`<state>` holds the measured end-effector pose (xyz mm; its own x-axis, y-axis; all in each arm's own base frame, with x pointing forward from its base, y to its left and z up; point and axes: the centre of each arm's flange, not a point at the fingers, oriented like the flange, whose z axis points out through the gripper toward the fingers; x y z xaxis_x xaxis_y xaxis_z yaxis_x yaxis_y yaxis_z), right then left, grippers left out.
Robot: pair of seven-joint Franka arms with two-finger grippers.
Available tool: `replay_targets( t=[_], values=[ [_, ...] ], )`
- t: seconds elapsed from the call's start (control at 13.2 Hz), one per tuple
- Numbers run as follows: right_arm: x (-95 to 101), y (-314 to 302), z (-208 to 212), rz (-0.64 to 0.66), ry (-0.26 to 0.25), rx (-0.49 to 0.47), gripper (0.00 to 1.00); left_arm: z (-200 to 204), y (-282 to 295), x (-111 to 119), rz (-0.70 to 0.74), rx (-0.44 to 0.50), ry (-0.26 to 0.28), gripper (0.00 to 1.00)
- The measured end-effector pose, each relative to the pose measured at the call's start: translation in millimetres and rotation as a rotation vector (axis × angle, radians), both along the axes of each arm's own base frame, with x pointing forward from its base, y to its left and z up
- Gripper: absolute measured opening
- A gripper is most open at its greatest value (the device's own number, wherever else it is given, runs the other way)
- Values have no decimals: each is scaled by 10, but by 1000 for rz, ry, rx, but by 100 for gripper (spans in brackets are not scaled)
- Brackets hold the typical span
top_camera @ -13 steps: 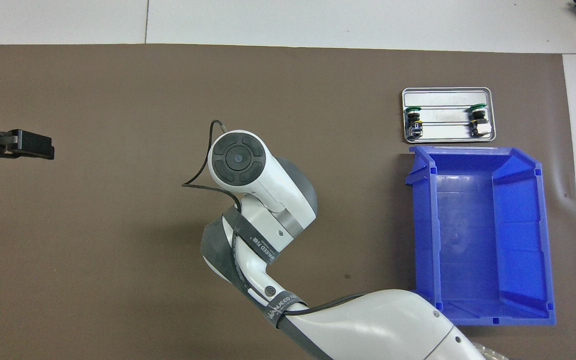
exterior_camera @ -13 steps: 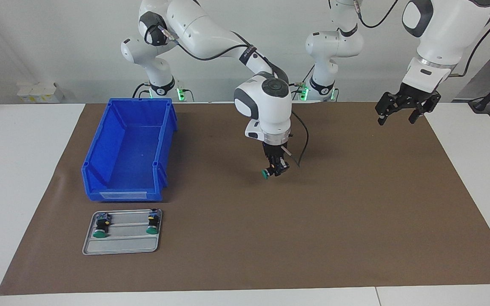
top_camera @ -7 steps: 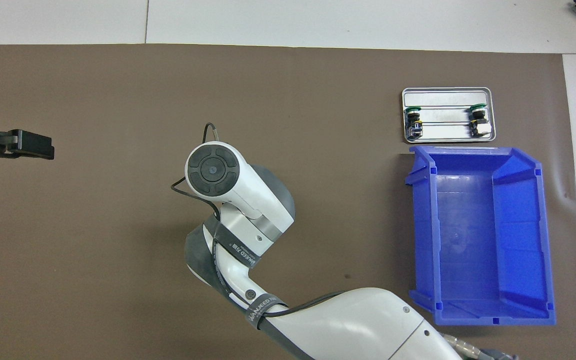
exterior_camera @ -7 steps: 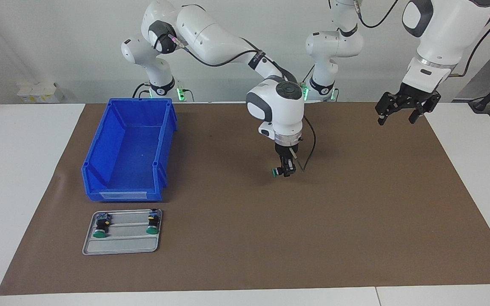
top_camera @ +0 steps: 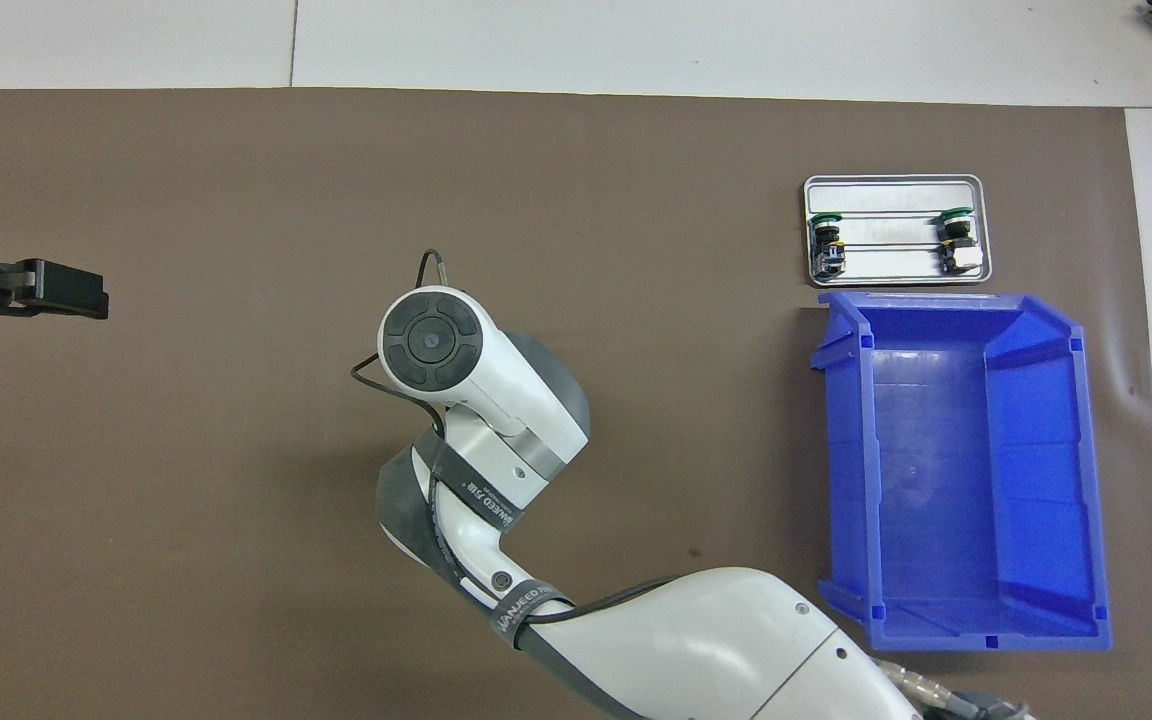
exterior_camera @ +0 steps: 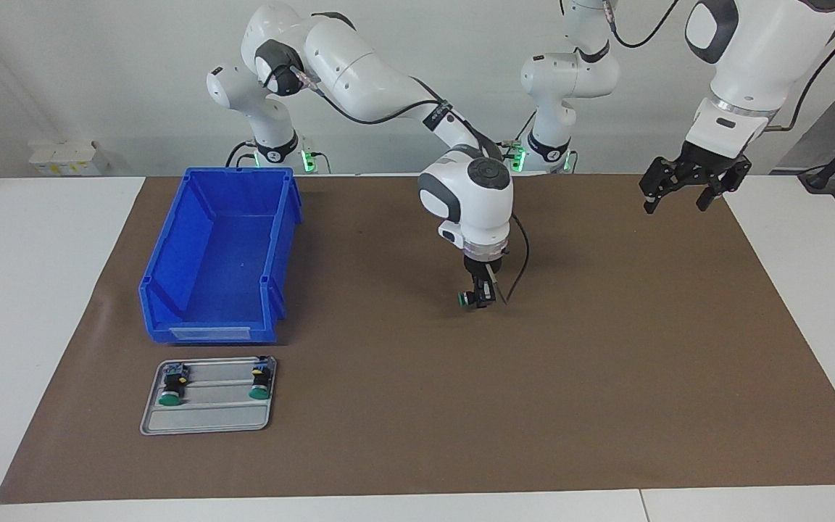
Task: Place and press button with both arms
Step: 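Carry the button module with the right gripper to the table middle, then release the button with the right gripper while the left gripper reaches toward it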
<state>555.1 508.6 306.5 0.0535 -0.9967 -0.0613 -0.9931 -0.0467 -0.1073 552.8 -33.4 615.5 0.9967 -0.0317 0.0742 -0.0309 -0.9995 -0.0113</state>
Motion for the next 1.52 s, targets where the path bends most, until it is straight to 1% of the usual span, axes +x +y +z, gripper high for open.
replay_targets(
  t=[0.23,0.3,0.61,0.68,0.91,1.06,1.29,1.52],
  values=[
    [-23,-18,-72,0,9,-8,33,0,0,0,0,0,0,100],
    [-19,-19,-54,-1,7,-7,39,0,0,0,0,0,0,100],
    [39,-56,133,-9,-14,10,89,0,0,0,0,0,0,100],
    [75,-95,222,-16,-24,18,98,0,0,0,0,0,0,100],
    [232,-381,588,-28,-57,34,100,0,0,0,0,0,0,100],
    [320,-858,912,40,-77,16,100,0,0,0,0,0,0,100],
    [228,-1675,1288,225,-84,-41,100,0,0,0,0,0,0,100],
    [99,-2383,1463,412,-66,-96,100,0,-3,0,0,0,0,100]
  ],
)
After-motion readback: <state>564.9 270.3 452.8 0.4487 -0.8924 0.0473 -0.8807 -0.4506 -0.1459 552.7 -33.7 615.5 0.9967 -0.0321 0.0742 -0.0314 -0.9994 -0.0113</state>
